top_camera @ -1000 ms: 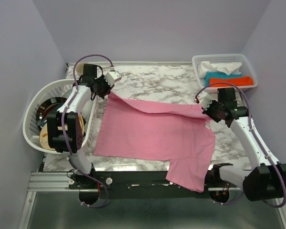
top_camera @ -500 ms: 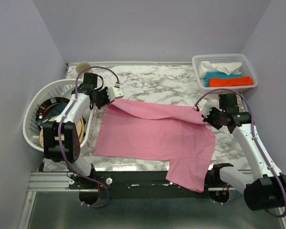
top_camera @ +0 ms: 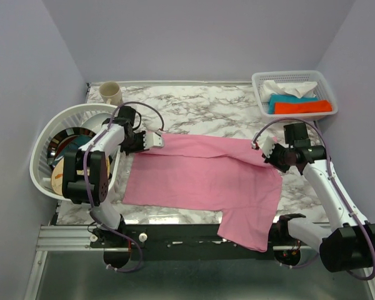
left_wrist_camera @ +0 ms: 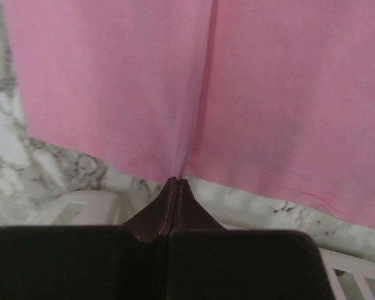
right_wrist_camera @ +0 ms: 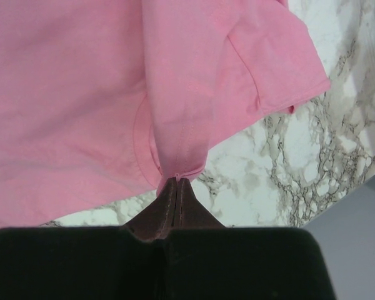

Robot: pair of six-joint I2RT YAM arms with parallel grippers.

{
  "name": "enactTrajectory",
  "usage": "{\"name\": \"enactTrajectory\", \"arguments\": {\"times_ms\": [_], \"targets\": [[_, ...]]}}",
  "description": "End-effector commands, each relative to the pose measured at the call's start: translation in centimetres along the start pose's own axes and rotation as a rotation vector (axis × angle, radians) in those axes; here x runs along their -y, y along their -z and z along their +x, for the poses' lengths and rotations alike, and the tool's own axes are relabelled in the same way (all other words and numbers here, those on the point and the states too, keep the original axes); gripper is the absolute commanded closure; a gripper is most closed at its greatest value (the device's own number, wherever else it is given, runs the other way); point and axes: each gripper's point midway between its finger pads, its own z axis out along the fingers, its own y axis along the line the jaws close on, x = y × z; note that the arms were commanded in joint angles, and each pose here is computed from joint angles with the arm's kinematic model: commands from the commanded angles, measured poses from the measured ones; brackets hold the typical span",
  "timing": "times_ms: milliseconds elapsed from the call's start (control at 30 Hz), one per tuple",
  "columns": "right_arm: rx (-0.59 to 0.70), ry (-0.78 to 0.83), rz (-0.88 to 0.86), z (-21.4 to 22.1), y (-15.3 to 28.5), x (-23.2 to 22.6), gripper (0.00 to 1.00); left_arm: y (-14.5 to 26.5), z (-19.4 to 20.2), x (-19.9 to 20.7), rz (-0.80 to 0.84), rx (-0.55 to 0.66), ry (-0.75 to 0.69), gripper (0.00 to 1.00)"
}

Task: Roll the t-shirts
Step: Fold the T-shirt at the center of the board.

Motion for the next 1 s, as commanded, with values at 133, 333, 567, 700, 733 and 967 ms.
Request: {"name": "enactTrajectory", "arguments": {"times_ms": [133, 333, 567, 700, 733, 967], "targets": [[-0.001, 0.000, -0.092, 0.1, -0.7, -1.8, 1.00, -0.6, 4.0, 3.8, 0.147, -0.171, 0.025, 1.00], [0.005, 0.026, -0.122, 0.1, -0.9, -2.3, 0.99, -0.7, 4.5, 4.0, 0.151, -0.195, 0.024, 1.00], [-0.053, 0.103, -0.221, 2.3, -0.8, -5.0, 0.99, -0.9, 5.3, 4.0, 0.152, -0.234, 0.036, 1.00], [-0.103, 0.093, -0.262, 3.0, 0.2, -5.4, 0.64, 0.0, 4.0, 3.3, 0.136, -0.188, 0.058, 0.75], [-0.083, 0.066, -0.267, 2.5, 0.4, -5.2, 0.60, 0.7, 3.2, 2.4, 0.111, -0.164, 0.059, 0.66], [-0.019, -0.136, -0.243, -2.7, -1.7, 0.4, 0.59, 2.4, -2.8, -0.8, 0.061, -0.009, 0.167, 0.51]]}}
